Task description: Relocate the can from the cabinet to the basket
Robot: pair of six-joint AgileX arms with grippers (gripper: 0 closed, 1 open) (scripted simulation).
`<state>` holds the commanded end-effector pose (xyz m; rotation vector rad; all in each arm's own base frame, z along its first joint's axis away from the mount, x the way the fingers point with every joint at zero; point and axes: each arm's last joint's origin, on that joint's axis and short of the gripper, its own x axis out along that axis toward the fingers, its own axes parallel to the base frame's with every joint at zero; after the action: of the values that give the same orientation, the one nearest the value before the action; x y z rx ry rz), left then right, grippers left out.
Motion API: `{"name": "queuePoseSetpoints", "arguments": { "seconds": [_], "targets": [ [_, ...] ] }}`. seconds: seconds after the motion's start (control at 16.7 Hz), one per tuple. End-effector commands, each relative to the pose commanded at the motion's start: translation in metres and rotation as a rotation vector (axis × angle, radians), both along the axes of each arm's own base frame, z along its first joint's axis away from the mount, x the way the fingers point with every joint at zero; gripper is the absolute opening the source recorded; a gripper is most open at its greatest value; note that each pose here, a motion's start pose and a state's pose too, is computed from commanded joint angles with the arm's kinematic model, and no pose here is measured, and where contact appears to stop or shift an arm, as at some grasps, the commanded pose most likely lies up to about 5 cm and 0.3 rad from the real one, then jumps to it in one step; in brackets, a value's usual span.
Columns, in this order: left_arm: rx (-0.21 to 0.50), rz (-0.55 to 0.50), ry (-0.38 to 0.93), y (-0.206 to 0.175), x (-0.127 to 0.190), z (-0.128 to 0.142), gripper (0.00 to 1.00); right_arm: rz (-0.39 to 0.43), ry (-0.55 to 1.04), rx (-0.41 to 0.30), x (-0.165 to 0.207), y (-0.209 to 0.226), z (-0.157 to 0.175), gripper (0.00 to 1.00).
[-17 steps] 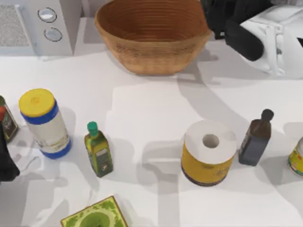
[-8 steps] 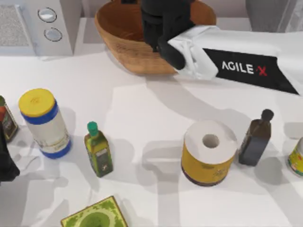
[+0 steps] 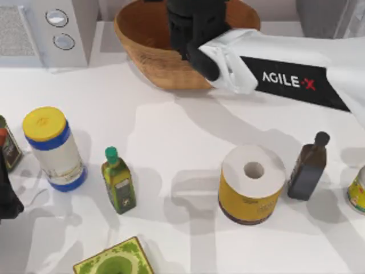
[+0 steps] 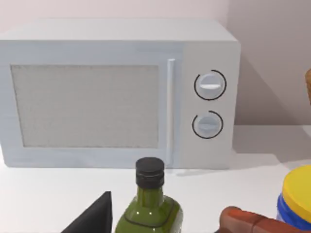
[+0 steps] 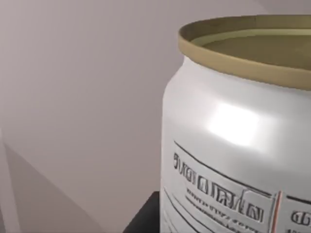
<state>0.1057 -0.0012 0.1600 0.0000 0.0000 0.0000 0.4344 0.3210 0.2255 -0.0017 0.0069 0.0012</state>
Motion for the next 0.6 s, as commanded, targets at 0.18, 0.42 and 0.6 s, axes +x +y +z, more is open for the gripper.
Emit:
{"name": "queuePoseSetpoints", "arguments": {
  "seconds": [0.18, 0.42, 0.6],
  "targets": [
    [0.0, 0.0, 0.0, 0.0, 0.0, 0.0, 1.0, 0.001, -0.004, 0.002, 0.0102, 0.0009, -0.0032, 0.0],
    [0.0, 0.0, 0.0, 0.0, 0.0, 0.0, 1.0, 0.001, -0.004, 0.001, 0.0116, 0.001, -0.0038, 0.0],
    [0.0, 0.0, 0.0, 0.0, 0.0, 0.0, 1.0, 0.001, -0.004, 0.001, 0.0116, 0.001, -0.0038, 0.23]
  ]
}}
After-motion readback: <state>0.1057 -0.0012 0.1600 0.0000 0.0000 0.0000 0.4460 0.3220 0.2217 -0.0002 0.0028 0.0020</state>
